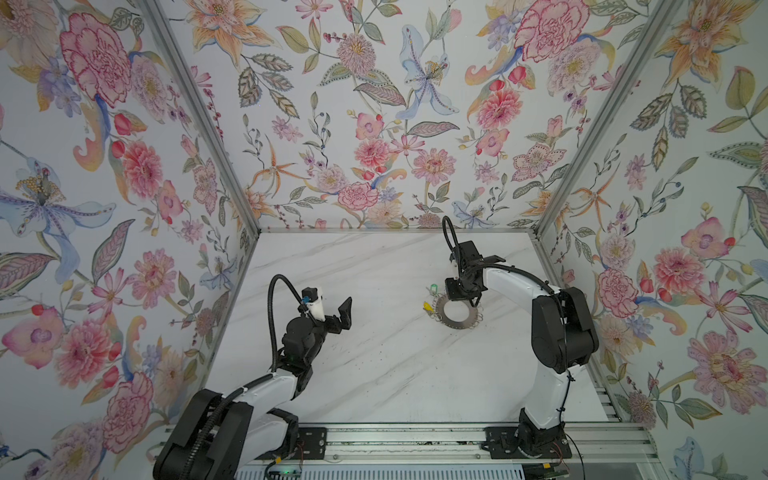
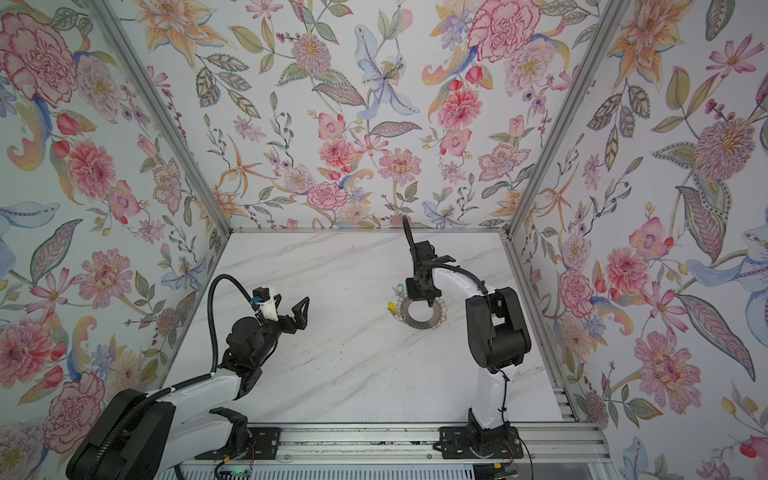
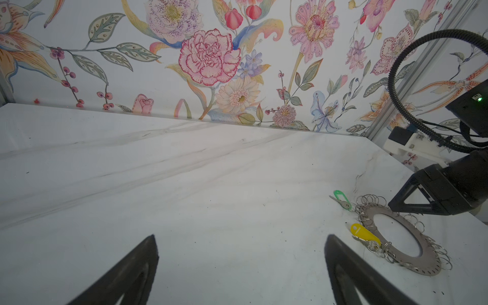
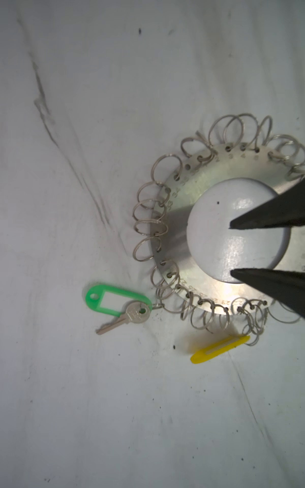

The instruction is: Remove the keys from the keyring

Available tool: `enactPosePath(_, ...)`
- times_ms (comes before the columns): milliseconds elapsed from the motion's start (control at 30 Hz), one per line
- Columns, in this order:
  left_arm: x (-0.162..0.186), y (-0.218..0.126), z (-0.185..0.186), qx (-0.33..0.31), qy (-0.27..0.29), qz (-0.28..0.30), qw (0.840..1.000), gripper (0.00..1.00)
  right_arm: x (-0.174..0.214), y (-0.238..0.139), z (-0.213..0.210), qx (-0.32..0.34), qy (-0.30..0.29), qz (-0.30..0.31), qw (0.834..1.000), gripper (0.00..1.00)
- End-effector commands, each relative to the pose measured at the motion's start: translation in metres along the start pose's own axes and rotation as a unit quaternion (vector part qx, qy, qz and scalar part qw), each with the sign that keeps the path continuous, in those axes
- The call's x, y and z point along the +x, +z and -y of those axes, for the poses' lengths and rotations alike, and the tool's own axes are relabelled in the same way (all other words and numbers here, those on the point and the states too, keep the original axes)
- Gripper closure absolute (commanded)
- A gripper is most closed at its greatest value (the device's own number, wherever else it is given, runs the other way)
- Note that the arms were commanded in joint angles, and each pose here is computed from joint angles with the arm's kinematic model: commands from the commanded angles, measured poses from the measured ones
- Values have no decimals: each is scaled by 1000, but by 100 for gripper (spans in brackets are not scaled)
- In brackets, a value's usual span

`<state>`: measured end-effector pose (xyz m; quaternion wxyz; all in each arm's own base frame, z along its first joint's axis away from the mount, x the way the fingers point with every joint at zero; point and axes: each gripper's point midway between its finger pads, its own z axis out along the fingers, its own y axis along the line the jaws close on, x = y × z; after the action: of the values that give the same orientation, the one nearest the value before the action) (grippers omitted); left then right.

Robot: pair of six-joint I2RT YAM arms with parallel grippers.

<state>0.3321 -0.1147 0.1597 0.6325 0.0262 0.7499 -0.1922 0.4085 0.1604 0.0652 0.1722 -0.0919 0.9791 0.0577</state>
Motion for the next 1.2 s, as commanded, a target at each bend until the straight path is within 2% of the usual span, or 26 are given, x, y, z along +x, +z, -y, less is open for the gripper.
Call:
enactPosePath(0,-15,2,10,17,-7,20,1000,1,-6,7,-23,-33,-25,1,999,73)
enactPosePath(233,-19,0,10,16,-5,25,1000,1,-21,30,-43,-54,-33,-7,998,77)
enactPosePath(433,-21,-2,9,13,-1,28,1000,1,-20,46,-40,-43,-29,-22,998,80)
enactPosePath(800,-17,1,11,18,-3,22,1000,1,-2,43,-28,-19,-37,-36,998,81)
enactPosePath(1167,-19,-1,10,15,-4,26,1000,1,-7,25,-24,-9,-41,-24,999,79)
